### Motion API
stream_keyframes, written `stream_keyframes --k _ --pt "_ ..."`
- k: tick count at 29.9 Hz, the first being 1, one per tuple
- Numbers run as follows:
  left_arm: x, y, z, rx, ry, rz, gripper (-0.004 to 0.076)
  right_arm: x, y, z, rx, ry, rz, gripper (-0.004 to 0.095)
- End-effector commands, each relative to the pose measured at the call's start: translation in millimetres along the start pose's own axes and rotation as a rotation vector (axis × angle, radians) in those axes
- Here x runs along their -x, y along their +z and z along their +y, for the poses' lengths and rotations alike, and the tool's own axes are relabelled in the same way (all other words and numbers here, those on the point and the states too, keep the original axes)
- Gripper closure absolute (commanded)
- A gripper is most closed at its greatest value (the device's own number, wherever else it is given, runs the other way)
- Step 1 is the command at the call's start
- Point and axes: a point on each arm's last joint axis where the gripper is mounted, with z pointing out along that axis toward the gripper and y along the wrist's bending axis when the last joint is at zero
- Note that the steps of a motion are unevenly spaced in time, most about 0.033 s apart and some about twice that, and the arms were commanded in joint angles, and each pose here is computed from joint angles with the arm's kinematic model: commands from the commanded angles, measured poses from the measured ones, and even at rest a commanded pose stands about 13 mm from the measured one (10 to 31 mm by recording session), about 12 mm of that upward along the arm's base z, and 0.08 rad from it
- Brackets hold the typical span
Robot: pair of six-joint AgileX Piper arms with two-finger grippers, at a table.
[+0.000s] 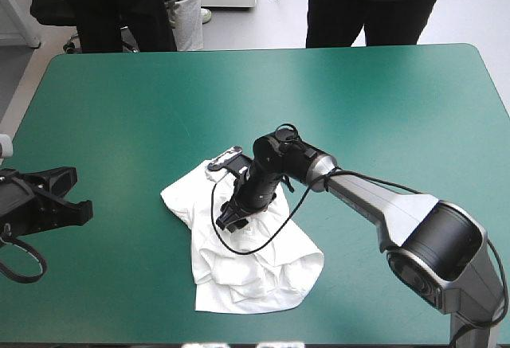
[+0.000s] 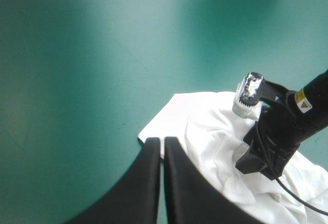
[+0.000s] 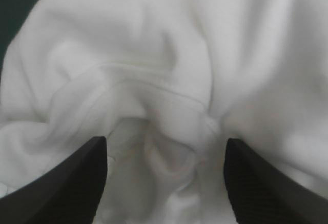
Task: Fold the cloth
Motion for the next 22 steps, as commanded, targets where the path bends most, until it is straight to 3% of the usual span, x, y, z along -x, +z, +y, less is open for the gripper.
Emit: stream_keyframes --k 1,4,8,11,22 --pt "-1.6 -3.8 -0.8 -0.003 -0.017 0.042 0.0696 6.4 -71.3 0.3 -0.032 0.027 -0.192 0.0298" --pt "-0.5 -0.5 1.4 0.018 -0.001 0.051 0.0619 -2.3 -104.0 -6.3 -0.1 0.039 -0.242 0.0341" --pt "5.7 20.1 3.1 0.019 0.013 0.111 0.0378 -25.0 -136.2 -14.8 -0.203 0.03 -0.199 0.0374" --pt "11.3 44.1 5.4 0.023 0.007 0.179 0.0216 -40.5 -147.2 -12.5 -0.21 0.05 -0.198 0.0375" --pt "14.3 170.5 18.4 0.019 0.066 0.521 0.0253 -107.1 -136.4 -13.8 -0.265 0.179 -0.151 0.0413"
